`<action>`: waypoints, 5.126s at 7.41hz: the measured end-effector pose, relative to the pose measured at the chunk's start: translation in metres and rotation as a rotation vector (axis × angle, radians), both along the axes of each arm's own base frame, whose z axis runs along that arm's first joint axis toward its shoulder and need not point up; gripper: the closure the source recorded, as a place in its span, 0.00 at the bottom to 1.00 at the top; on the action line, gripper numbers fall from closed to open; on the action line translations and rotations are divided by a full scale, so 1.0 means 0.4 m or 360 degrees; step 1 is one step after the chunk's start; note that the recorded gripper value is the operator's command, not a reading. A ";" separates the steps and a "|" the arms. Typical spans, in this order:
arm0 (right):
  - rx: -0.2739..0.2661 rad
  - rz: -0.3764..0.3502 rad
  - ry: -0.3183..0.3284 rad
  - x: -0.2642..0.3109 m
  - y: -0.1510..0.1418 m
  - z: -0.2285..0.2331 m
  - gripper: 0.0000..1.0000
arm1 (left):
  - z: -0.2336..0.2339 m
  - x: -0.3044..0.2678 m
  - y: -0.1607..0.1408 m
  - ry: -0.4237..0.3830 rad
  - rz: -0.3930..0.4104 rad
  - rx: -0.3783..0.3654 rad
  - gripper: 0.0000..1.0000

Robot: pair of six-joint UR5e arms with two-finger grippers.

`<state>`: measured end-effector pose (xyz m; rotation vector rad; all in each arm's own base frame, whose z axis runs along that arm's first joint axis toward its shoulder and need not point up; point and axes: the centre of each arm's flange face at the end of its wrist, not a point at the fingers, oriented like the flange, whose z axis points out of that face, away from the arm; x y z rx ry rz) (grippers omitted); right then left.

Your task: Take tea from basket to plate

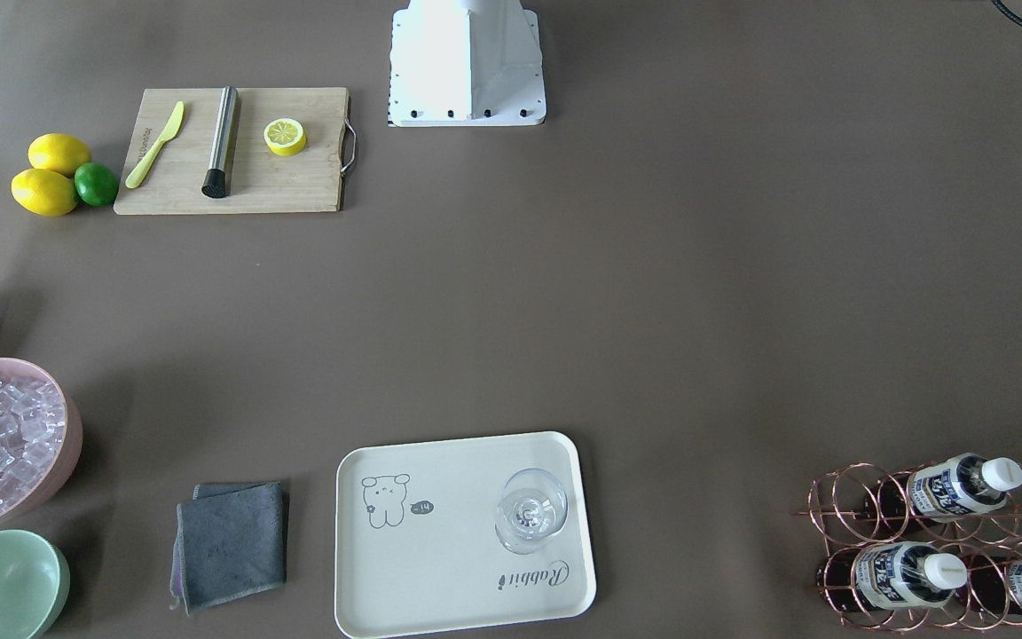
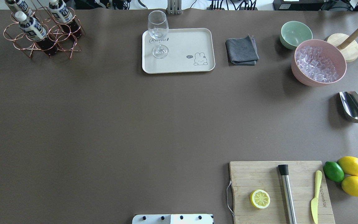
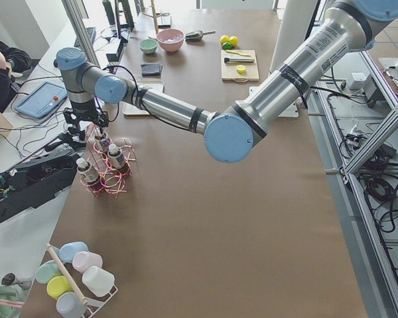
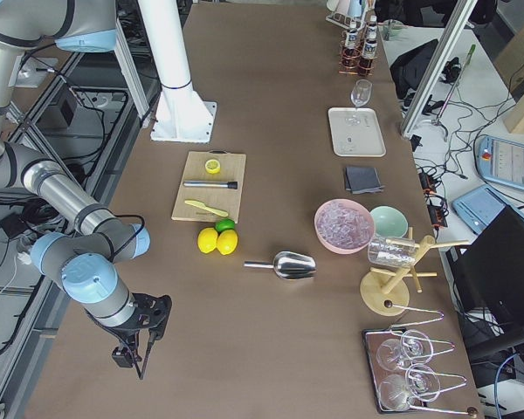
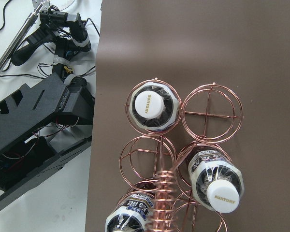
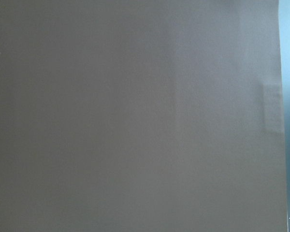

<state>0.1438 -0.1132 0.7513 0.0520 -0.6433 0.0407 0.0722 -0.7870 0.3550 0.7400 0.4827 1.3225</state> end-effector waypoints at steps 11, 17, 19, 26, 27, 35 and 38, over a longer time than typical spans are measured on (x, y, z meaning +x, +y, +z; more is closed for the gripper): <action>0.0186 -0.0102 0.0002 -0.012 -0.030 -0.092 0.01 | -0.117 -0.156 0.152 0.0108 -0.0089 0.0164 1.00; 0.0240 -0.0224 -0.0149 -0.016 -0.267 -0.164 0.01 | -0.272 -0.171 0.480 0.0143 -0.0098 0.0242 1.00; 0.0263 -0.0198 -0.0188 -0.016 -0.299 -0.185 0.01 | -0.325 -0.107 0.556 0.0231 -0.0175 0.0147 1.00; 0.0190 -0.0112 -0.0411 -0.151 -0.586 -0.366 0.01 | -0.833 0.637 0.980 0.0380 0.0136 0.0109 1.00; 0.0167 -0.0106 -0.0454 -0.185 -0.628 -0.402 0.01 | -0.870 0.700 1.014 0.0387 0.0127 0.0078 1.00; -0.0268 -0.0013 -0.0607 -0.512 -0.838 -0.608 0.01 | -0.919 0.801 1.099 0.0409 0.0042 -0.0083 1.00; -0.0566 0.0147 -0.0701 -0.730 -0.997 -0.840 0.01 | -0.907 0.810 1.101 0.0404 0.0003 -0.0130 1.00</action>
